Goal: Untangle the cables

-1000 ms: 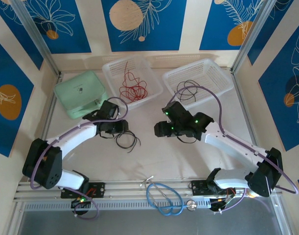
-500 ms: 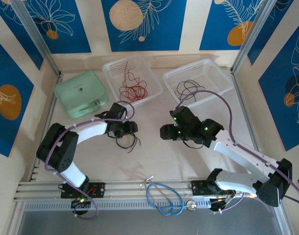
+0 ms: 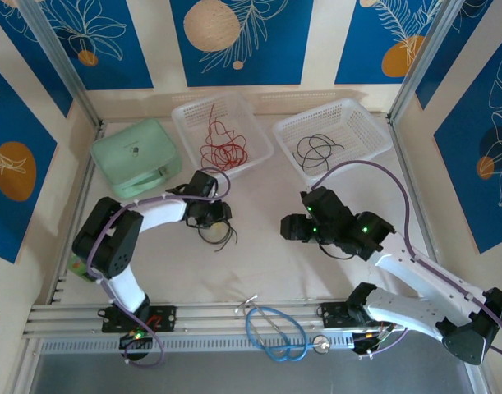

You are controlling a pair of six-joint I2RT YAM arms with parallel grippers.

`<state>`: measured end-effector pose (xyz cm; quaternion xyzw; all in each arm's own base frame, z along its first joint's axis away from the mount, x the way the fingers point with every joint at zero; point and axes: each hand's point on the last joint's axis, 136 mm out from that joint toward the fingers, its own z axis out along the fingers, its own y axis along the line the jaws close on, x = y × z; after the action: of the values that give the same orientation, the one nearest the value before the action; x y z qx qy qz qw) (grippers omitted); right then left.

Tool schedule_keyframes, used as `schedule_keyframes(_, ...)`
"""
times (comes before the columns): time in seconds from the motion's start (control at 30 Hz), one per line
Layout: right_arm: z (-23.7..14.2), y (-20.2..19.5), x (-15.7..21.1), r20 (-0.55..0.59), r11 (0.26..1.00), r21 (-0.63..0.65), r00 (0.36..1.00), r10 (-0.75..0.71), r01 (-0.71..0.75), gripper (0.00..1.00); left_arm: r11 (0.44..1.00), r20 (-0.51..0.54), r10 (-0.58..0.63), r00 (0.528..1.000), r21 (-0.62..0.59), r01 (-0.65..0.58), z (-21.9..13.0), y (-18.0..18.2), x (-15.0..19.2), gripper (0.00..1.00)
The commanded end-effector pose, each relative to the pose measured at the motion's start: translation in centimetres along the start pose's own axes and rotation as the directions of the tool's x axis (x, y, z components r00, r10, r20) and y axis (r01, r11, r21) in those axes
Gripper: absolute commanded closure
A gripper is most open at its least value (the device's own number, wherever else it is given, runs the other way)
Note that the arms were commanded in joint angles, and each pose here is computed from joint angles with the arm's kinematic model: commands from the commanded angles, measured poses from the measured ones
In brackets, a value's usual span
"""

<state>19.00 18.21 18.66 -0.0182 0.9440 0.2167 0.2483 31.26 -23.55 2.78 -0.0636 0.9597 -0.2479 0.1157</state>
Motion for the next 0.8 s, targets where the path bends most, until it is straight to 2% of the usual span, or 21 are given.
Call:
schedule_keyframes(0.0,0.0,-0.4,0.3,-0.007,1.0,0.007,1.0,0.022,-0.022,0.42,0.999,-0.023,0.032,0.999,-0.017,-0.032,1.3,-0.1,0.1,0.78)
schedule_keyframes(0.1,0.0,-0.3,0.3,-0.007,1.0,0.001,1.0,0.026,-0.026,0.42,0.999,-0.033,0.048,0.998,-0.009,-0.049,1.6,-0.7,0.3,0.97)
schedule_keyframes(0.13,0.1,-0.3,0.4,-0.01,1.0,-0.001,1.0,0.028,-0.028,0.42,0.998,-0.024,0.066,0.998,-0.005,-0.066,1.2,-1.2,0.3,1.0)
schedule_keyframes(0.33,2.6,1.5,1.2,-0.079,0.996,-0.068,0.996,0.049,-0.054,0.42,0.98,0.018,0.2,0.98,0.015,-0.2,-3.2,-5.4,0.8,1.0)
schedule_keyframes(0.5,6.5,3.1,2.7,-0.16,0.994,-0.051,0.983,0.092,-0.102,0.42,0.976,0.059,0.206,0.977,0.059,-0.209,-5.7,-7.3,1.8,1.0)
schedule_keyframes(0.53,7.2,3.4,2.8,-0.167,0.993,-0.04,0.98,0.107,-0.115,0.42,0.978,0.072,0.19,0.979,0.077,-0.196,-5.9,-7.6,1.9,0.98)
schedule_keyframes(0.6,8.2,3.1,3.1,-0.171,0.99,-0.002,0.975,0.141,-0.143,0.41,0.978,0.086,0.161,0.983,0.118,-0.171,-6.0,-8.1,2.0,0.76)
schedule_keyframes(0.63,8.5,2.8,3.2,-0.167,0.987,0.017,0.973,0.159,-0.159,0.41,0.978,0.093,0.149,0.984,0.133,-0.16,-6.0,-8.3,2.1,0.72)
schedule_keyframes(0.7,9.0,2.1,3.6,-0.161,0.98,0.039,0.967,0.198,-0.194,0.41,0.977,0.105,0.141,0.984,0.146,-0.156,-5.7,-8.6,2.1,0.67)
schedule_keyframes(0.77,9.2,1.6,4.0,-0.158,0.973,0.045,0.96,0.231,-0.227,0.42,0.977,0.109,0.143,0.984,0.144,-0.158,-5.4,-8.6,2.2,0.69)
